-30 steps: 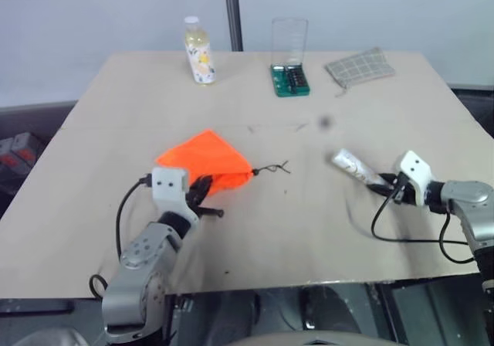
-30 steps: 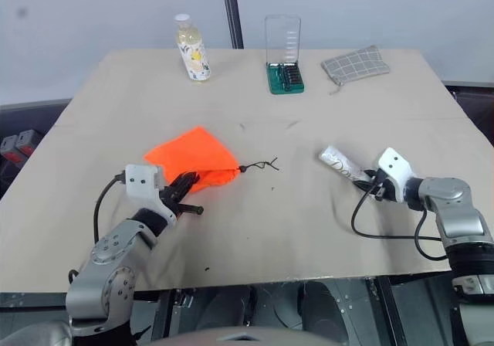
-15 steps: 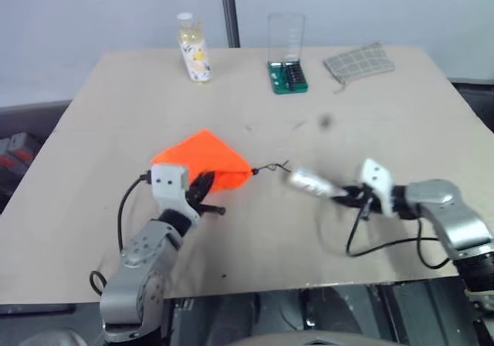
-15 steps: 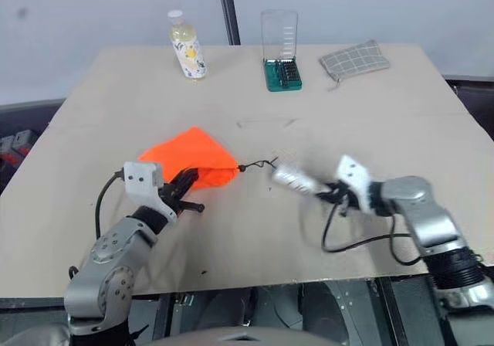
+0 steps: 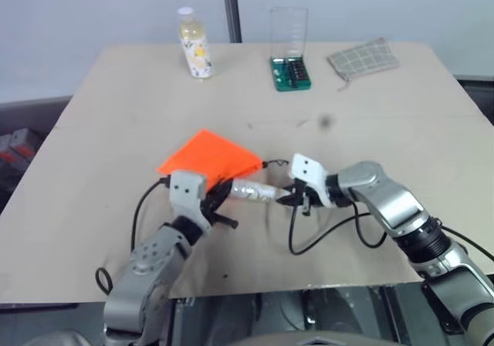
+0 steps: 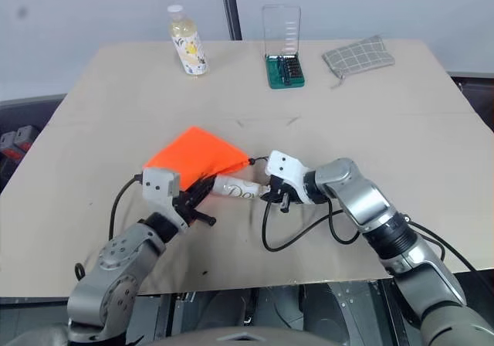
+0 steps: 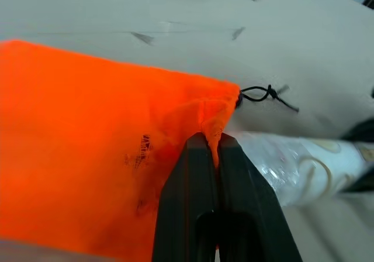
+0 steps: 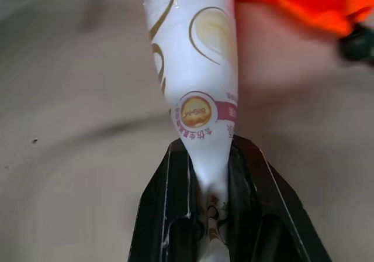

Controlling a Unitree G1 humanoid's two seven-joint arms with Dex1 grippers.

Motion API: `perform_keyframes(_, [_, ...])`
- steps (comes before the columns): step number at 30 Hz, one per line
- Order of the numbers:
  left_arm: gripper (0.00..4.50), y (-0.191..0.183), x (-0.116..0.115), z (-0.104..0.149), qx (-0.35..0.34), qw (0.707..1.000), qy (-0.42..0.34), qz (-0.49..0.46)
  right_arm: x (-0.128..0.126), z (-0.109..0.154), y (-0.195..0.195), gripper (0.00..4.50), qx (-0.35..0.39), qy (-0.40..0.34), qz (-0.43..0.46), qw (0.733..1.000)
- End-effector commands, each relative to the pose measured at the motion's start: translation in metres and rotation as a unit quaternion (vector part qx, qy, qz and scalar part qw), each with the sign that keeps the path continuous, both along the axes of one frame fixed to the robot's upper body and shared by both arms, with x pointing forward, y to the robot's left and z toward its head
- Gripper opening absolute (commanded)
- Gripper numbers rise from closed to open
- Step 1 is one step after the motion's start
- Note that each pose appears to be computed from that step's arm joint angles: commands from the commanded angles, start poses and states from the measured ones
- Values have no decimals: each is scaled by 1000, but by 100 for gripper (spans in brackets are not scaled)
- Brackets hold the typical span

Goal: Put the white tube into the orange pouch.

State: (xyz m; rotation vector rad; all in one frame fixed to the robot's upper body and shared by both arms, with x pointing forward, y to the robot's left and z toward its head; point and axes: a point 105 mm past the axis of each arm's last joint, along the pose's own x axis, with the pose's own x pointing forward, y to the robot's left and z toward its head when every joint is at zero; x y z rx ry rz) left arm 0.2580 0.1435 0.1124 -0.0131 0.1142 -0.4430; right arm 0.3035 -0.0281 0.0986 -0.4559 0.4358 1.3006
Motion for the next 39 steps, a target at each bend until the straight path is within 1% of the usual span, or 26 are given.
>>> perform_keyframes(1, [0, -27, -14, 10, -6, 997, -21, -68, 13, 6, 1, 39, 5, -6, -41, 999])
perform_keyframes(5, [0, -25, -16, 5, 14, 997, -20, -73, 19, 10, -3, 39, 4, -3, -57, 998])
perform_keyframes(9, [0, -32, -19, 4, 22, 995, -25, -96, 24, 7, -6, 39, -7, 3, -82, 997])
perform_keyframes(15, [0, -41, -20, 9, 32, 991, -42, -123, 30, 7, 2, 39, -8, 10, -110, 994])
perform_keyframes(17, [0, -44, -20, 10, 34, 990, -45, -131, 27, 12, 12, 39, -7, -3, -91, 996])
perform_keyframes(20, [0, -41, -15, 11, 43, 990, -54, -122, 16, 14, 19, 39, -21, -17, -43, 999])
perform_keyframes(24, [0, -31, -6, 16, 48, 992, -66, -93, 10, 7, 3, 39, -72, -46, -10, 996])
perform_keyframes(28, [0, -30, -8, 16, 47, 992, -62, -95, 16, 7, -21, 39, -124, -84, 6, 989])
perform_keyframes(32, [0, -33, -11, 15, 48, 991, -64, -104, 18, 16, -19, 39, -119, -98, 16, 988])
perform_keyframes(36, [0, -38, -12, 15, 46, 990, -65, -118, 11, 23, 1, 39, -98, -102, 36, 989])
perform_keyframes(39, [0, -43, -16, 15, 46, 987, -66, -141, 11, 31, 17, 39, -75, -106, 39, 991])
